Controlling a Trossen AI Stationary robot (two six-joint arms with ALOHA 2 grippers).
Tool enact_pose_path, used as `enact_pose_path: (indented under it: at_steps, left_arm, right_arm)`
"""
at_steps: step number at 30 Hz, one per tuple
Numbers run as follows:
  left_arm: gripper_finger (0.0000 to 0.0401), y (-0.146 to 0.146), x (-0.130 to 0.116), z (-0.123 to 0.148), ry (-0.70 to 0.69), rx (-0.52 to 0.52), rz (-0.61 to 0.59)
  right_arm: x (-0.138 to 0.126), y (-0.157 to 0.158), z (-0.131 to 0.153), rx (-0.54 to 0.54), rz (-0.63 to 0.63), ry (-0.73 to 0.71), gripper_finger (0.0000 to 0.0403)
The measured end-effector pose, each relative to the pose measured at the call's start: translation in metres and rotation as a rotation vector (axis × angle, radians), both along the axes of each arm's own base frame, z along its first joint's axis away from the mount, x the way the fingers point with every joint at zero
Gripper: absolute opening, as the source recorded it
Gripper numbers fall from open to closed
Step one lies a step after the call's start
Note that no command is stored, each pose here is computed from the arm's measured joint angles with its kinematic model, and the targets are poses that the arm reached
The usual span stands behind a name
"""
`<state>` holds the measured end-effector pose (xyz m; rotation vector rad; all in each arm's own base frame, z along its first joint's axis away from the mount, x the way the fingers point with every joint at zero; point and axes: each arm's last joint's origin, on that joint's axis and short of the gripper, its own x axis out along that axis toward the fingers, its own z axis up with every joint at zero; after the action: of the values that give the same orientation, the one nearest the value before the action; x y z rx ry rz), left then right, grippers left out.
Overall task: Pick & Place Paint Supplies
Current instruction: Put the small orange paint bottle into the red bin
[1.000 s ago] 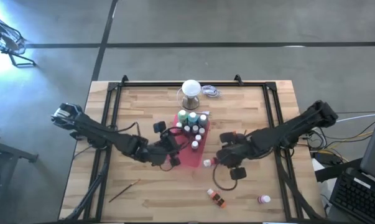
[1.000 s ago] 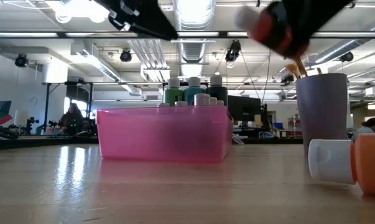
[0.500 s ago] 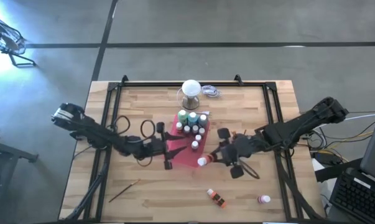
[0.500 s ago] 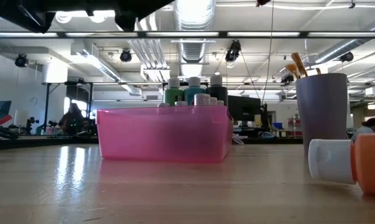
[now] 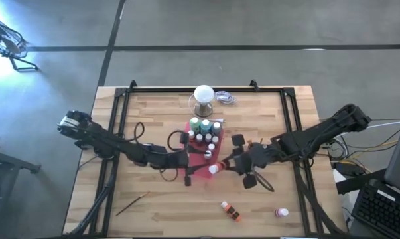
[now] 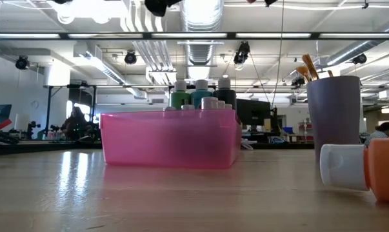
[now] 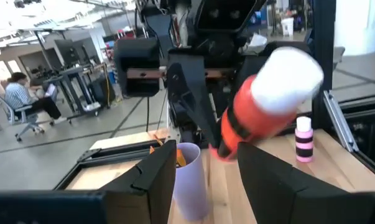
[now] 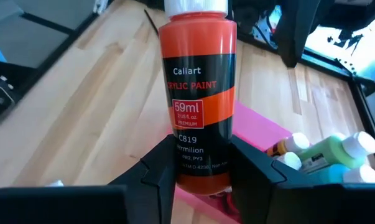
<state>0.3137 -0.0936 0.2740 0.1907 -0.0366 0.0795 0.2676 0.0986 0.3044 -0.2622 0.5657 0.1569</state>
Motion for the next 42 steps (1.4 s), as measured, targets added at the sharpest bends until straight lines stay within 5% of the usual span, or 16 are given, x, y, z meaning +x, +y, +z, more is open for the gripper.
enact_pose_path:
  at_steps: [14,42]
  left_arm:
    - [0.0177,-0.006,0.003,0.0,0.108,0.028,-0.059]
    - [0.0177,-0.007,0.012,0.005,-0.011,0.025,-0.136]
  right_arm:
    - [0.003,-0.002,-0.004,-0.048,-0.016,0.012,0.0114]
    - [0.006,-0.004,-0.008,-0.071,-0.015,0.031,0.0117]
